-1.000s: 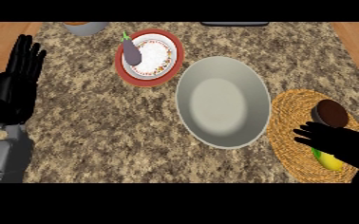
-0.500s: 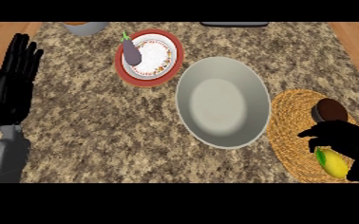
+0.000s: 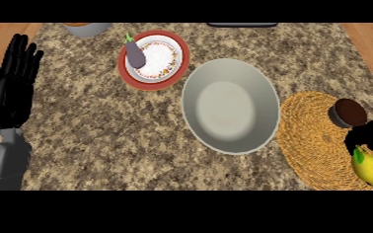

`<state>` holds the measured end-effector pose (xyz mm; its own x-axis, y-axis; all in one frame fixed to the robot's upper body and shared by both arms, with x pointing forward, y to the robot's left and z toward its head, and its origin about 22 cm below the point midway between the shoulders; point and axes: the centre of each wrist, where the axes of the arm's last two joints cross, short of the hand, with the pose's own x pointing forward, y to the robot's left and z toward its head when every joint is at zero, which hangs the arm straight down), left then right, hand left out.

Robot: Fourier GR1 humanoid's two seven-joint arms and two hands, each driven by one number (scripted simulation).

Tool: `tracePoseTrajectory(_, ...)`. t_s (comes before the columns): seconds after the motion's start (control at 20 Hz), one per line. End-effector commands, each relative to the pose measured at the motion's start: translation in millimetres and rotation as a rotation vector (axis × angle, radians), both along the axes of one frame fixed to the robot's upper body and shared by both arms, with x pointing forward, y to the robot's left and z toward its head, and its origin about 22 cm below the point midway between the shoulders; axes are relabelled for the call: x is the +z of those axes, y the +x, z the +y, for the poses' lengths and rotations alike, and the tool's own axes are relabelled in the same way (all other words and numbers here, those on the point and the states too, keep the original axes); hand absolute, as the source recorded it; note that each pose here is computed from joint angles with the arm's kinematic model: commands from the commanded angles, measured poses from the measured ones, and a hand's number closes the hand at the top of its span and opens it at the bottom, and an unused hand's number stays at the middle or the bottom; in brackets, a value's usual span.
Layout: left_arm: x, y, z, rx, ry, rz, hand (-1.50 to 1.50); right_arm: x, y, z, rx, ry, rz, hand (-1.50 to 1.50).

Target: Pick the lemon from the placemat and place it in the bowl

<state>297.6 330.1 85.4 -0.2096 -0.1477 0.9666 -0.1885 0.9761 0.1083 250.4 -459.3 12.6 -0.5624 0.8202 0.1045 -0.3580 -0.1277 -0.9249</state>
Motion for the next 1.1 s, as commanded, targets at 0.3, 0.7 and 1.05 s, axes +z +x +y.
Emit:
tracePoseTrajectory(0.3,10,5.2,3,0.003,0.004,0.002,0.0,42,-29,-96,-0.679,0.041,-0.082,1.5)
tracePoseTrajectory(0.7,4,-3.6,0,0.007,0.0,-0.002,0.0,122,-38,-124,-0.667,0.115,-0.293,1.5)
tracePoseTrajectory(1.05,-6,-12.4,1,0.007,-0.01,0.025,0.0,198,-19,-101,-0.451,0.36,-0.396,1.5)
